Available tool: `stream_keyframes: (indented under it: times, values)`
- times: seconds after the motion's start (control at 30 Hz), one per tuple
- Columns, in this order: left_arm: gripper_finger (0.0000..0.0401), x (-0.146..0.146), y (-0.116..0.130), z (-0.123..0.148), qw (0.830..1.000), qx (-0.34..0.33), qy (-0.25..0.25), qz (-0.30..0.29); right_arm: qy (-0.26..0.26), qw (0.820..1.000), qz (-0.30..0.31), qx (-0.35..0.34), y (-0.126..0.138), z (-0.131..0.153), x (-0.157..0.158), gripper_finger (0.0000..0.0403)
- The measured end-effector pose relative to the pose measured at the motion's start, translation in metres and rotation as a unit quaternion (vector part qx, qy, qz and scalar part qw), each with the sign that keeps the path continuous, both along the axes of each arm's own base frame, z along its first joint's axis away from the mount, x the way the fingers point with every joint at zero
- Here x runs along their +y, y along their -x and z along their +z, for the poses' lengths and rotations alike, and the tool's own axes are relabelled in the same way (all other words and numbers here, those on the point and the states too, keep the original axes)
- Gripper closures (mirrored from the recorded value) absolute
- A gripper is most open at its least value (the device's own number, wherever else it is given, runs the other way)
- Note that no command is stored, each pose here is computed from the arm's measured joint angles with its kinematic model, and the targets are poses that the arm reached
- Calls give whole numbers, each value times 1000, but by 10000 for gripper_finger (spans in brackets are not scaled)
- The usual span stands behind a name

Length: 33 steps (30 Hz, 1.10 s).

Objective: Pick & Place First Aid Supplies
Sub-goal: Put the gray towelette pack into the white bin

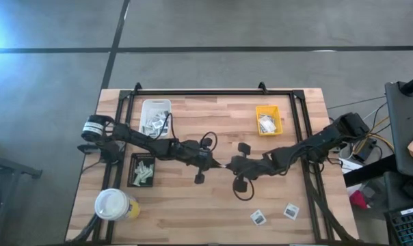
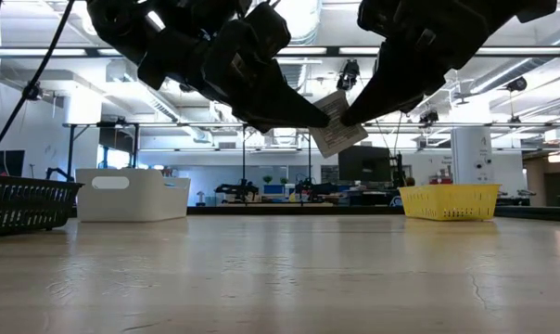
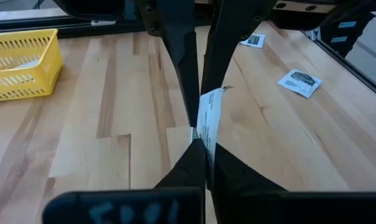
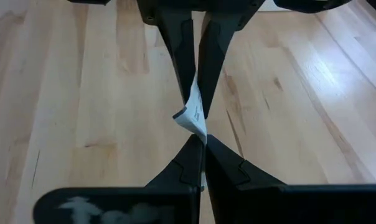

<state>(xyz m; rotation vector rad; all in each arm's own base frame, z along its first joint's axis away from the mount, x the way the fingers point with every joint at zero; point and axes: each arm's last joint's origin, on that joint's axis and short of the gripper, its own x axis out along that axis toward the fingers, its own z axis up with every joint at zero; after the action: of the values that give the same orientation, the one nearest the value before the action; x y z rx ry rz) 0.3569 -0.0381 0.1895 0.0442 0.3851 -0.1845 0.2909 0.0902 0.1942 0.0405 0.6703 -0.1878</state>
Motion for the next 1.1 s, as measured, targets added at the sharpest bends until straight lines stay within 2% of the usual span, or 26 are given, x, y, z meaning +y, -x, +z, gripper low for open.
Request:
stream_keyframes:
  times: [0.13,0.33,0.5,0.67,0.8,0.93,1.1]
  values:
    - [399,0,0,-1,1000,7,6,14,2,1000,0,3,0,0,0,385]
    - [400,4,6,-12,995,72,-11,72,10,999,-3,32,4,-5,-1,338]
    - [400,8,15,-13,985,117,-29,126,16,998,-3,55,8,-7,-3,304]
    - [401,13,27,-2,972,140,-59,179,-1,998,4,59,9,-7,-2,291]
    - [401,17,42,11,956,157,-85,234,-20,998,-5,62,9,-8,-1,289]
    - [401,23,62,24,929,178,-115,303,-28,997,4,72,11,-9,-1,294]
    - [401,29,87,42,904,184,-128,365,-31,997,7,74,11,-9,0,307]
